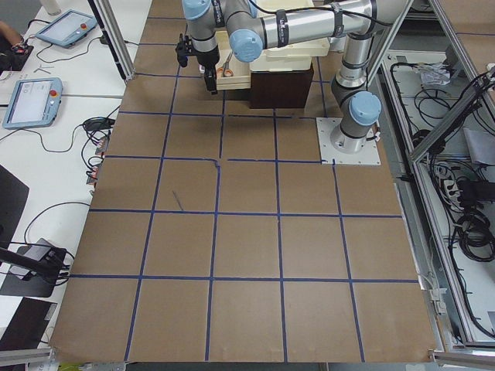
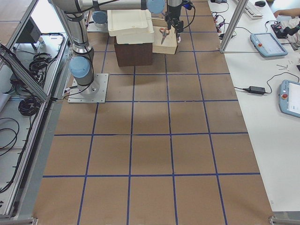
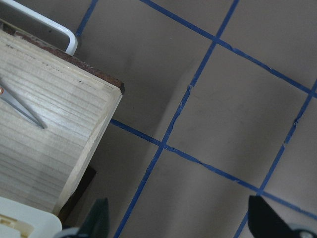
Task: Put scissors in drawer and close it
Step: 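Raise the right gripper out of the drawer and withdraw it, then move the left gripper toward the drawer's cream front edge, then push the cream drawer front away from the robot with the left gripper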
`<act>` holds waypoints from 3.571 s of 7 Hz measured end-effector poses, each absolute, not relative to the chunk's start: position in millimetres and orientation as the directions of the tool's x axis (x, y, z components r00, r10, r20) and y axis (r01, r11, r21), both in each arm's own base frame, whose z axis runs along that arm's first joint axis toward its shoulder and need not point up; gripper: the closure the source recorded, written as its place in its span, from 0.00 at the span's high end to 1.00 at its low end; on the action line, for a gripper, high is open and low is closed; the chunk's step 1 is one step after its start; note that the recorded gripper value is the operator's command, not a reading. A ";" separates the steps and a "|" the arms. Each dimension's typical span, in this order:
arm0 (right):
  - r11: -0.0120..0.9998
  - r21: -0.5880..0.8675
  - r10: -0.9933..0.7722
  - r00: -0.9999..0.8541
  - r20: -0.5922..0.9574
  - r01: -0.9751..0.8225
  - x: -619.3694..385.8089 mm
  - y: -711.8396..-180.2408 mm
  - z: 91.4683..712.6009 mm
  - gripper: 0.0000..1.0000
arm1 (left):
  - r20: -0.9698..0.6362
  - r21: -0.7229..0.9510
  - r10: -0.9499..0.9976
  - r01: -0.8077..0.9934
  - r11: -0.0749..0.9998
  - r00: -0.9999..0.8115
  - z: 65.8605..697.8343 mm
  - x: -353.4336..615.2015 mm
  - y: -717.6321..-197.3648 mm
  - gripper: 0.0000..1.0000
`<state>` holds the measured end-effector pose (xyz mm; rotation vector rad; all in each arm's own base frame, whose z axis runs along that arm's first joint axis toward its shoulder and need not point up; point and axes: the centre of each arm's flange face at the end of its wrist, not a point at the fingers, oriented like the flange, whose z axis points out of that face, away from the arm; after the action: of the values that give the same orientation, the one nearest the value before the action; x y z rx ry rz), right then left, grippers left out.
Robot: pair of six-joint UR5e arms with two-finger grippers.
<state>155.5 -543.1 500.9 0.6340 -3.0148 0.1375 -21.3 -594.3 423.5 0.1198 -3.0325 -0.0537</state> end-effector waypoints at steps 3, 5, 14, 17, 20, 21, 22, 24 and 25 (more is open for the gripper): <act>0.991 -0.018 -0.129 -0.991 0.021 -0.130 110.1 -500.7 536.4 1.00 | 0.230 -0.106 -0.031 -0.057 0.993 -0.973 363.8 -25.9 -656.7 1.00; 0.999 -0.029 -0.028 -1.000 -0.001 -0.028 109.1 -494.4 534.5 1.00 | 0.316 -0.117 -0.052 -0.093 0.989 -0.947 330.3 -35.6 -676.2 1.00; 0.999 -0.006 -0.043 -0.999 0.033 -0.043 128.9 -486.5 515.7 1.00 | 0.407 0.001 -0.054 -0.059 0.998 -0.912 269.5 -105.9 -657.9 1.00; 0.999 0.005 -0.041 -0.998 0.042 -0.041 129.1 -486.1 505.9 1.00 | 0.408 0.092 -0.111 -0.081 0.993 -0.906 264.1 -119.8 -645.9 1.00; 0.999 0.006 -0.037 -0.999 0.033 -0.036 129.4 -486.2 504.1 1.00 | 0.389 0.207 -0.194 -0.119 0.971 -0.901 266.8 -121.4 -630.4 1.00; 0.999 0.008 -0.037 -0.999 0.033 -0.037 129.4 -486.7 503.1 1.00 | 0.377 0.252 -0.235 -0.145 0.957 -0.896 271.6 -122.2 -623.1 1.00; 0.999 0.009 -0.038 -0.999 0.034 -0.038 129.2 -486.9 502.5 1.00 | 0.364 0.294 -0.267 -0.162 0.942 -0.892 276.6 -122.3 -616.1 1.00; 0.999 0.010 -0.043 -0.998 0.038 -0.043 128.9 -487.2 502.0 1.00 | 0.335 0.374 -0.321 -0.188 0.908 -0.886 279.7 -123.2 -603.8 1.00; 0.999 0.010 -0.045 -0.998 0.040 -0.045 128.6 -487.2 502.1 1.00 | 0.326 0.400 -0.335 -0.191 0.896 -0.884 280.8 -123.5 -599.3 1.00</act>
<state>128.6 -487.2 502.1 0.0698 -3.1002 -0.0147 -123.5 -599.3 280.8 0.3861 -2.6693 -0.5080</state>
